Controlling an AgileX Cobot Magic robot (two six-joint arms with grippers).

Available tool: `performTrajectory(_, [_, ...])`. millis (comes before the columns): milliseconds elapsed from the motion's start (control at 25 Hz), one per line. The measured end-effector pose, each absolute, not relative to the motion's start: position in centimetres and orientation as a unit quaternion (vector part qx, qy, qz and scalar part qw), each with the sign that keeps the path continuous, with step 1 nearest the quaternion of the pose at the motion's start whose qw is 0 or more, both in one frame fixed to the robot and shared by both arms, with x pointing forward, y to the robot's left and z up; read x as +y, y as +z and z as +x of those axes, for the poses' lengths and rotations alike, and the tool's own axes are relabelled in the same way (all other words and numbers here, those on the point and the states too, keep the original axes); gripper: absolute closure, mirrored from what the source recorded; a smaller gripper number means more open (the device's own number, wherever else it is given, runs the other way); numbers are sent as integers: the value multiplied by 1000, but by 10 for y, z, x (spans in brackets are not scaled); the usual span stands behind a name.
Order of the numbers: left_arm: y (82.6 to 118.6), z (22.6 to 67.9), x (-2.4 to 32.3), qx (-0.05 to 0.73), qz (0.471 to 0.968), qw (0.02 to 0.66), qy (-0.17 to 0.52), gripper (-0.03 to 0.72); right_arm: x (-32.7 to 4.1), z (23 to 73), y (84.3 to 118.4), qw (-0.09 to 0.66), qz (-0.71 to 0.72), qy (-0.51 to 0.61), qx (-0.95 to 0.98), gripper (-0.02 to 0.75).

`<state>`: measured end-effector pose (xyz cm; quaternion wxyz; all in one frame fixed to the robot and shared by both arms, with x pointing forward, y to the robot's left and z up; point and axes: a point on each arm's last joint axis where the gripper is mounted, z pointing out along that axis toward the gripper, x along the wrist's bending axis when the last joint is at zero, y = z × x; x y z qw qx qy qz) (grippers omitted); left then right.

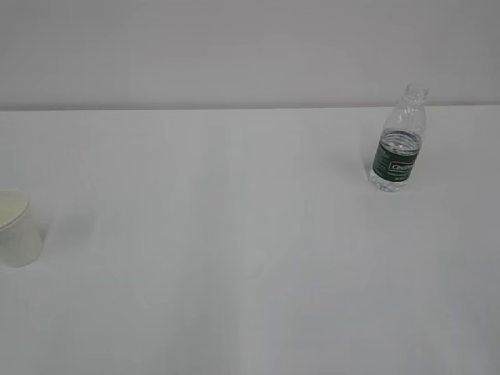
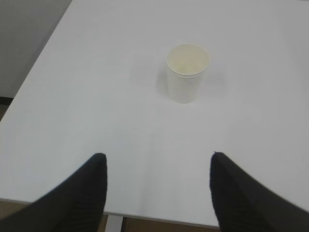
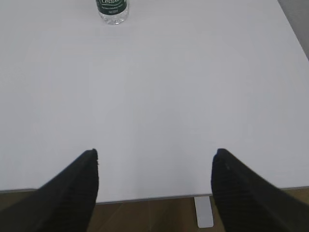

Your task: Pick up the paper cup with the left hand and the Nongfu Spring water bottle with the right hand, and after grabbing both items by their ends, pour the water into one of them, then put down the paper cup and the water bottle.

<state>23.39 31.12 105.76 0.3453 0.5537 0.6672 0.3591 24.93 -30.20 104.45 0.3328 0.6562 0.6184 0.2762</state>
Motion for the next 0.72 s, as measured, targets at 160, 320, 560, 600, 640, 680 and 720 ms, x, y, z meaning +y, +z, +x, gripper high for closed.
performTrajectory(160, [1058, 234, 311, 667, 554, 345, 359, 217, -302, 249, 1045, 333, 656, 276, 618, 189])
performTrajectory(320, [1058, 234, 311, 667, 554, 345, 359, 219, -302, 249, 1045, 333, 656, 276, 618, 189])
performTrajectory(560, [1058, 234, 311, 667, 554, 345, 359, 225, -302, 249, 1045, 333, 656, 276, 618, 189])
performTrajectory(600, [1058, 234, 311, 667, 554, 345, 359, 226, -302, 249, 1045, 333, 656, 276, 618, 189])
performTrajectory(640, [1058, 234, 311, 667, 554, 345, 359, 226, -302, 249, 1045, 333, 656, 276, 618, 189])
performTrajectory(680, [1058, 234, 311, 667, 554, 345, 359, 226, -302, 249, 1045, 333, 656, 276, 618, 188])
performTrajectory(720, [1058, 234, 311, 667, 554, 345, 359, 227, -302, 249, 1045, 333, 656, 276, 618, 188])
